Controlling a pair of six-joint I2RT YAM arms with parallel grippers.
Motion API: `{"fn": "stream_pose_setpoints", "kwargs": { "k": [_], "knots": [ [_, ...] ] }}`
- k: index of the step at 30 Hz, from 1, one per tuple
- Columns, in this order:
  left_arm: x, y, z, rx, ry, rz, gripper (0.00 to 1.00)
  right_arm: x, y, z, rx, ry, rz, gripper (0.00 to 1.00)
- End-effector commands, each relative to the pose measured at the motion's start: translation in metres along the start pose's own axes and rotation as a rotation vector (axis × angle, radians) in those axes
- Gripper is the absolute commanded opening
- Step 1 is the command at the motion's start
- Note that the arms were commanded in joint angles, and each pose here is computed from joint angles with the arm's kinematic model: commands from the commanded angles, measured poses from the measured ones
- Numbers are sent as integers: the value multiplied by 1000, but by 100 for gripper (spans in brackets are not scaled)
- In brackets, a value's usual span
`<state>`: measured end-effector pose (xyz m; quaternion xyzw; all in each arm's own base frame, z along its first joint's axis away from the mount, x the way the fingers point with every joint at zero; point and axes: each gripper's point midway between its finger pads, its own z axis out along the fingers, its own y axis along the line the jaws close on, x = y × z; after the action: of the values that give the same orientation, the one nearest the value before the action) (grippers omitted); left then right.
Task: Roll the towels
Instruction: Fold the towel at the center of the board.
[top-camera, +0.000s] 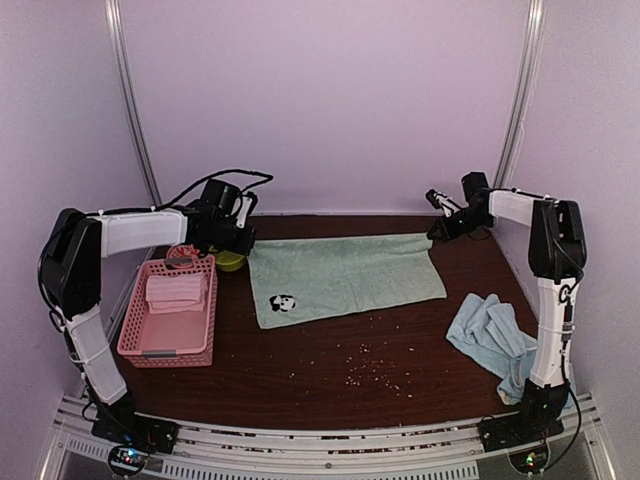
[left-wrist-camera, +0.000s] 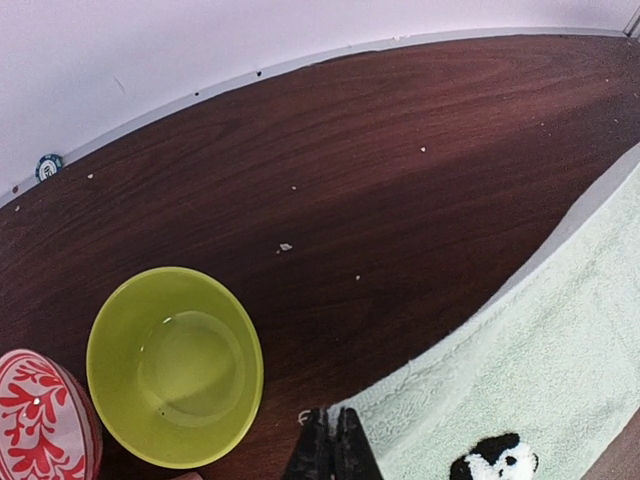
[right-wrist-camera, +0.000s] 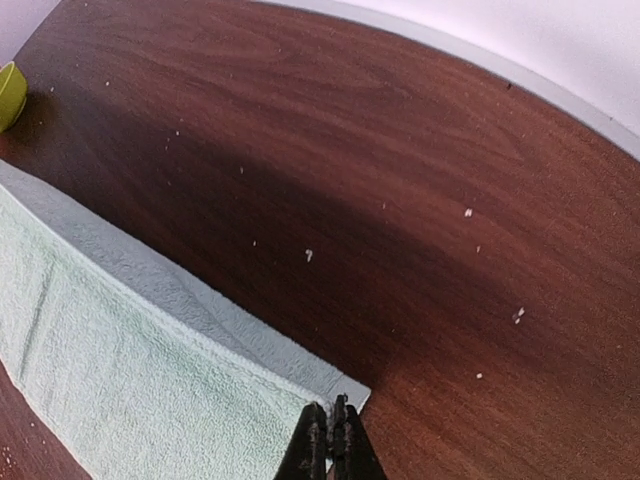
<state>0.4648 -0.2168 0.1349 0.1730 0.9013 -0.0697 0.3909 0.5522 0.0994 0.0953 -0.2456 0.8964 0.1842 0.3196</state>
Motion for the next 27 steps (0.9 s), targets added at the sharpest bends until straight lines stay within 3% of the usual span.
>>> {"fn": "stream_pose_setpoints", "kwargs": {
  "k": [1, 11, 27],
  "knots": [
    [5, 13, -4, -25, 14, -1, 0, 3, -5, -23, 58, 11, -34, 0],
    [43, -13, -4, 125, 114, -5, 0, 35, 6, -21, 19, 60, -46, 0],
    [80, -26, -8, 213, 226, 0, 0, 67, 25, -33, -22, 92, -89, 0]
  ]
}}
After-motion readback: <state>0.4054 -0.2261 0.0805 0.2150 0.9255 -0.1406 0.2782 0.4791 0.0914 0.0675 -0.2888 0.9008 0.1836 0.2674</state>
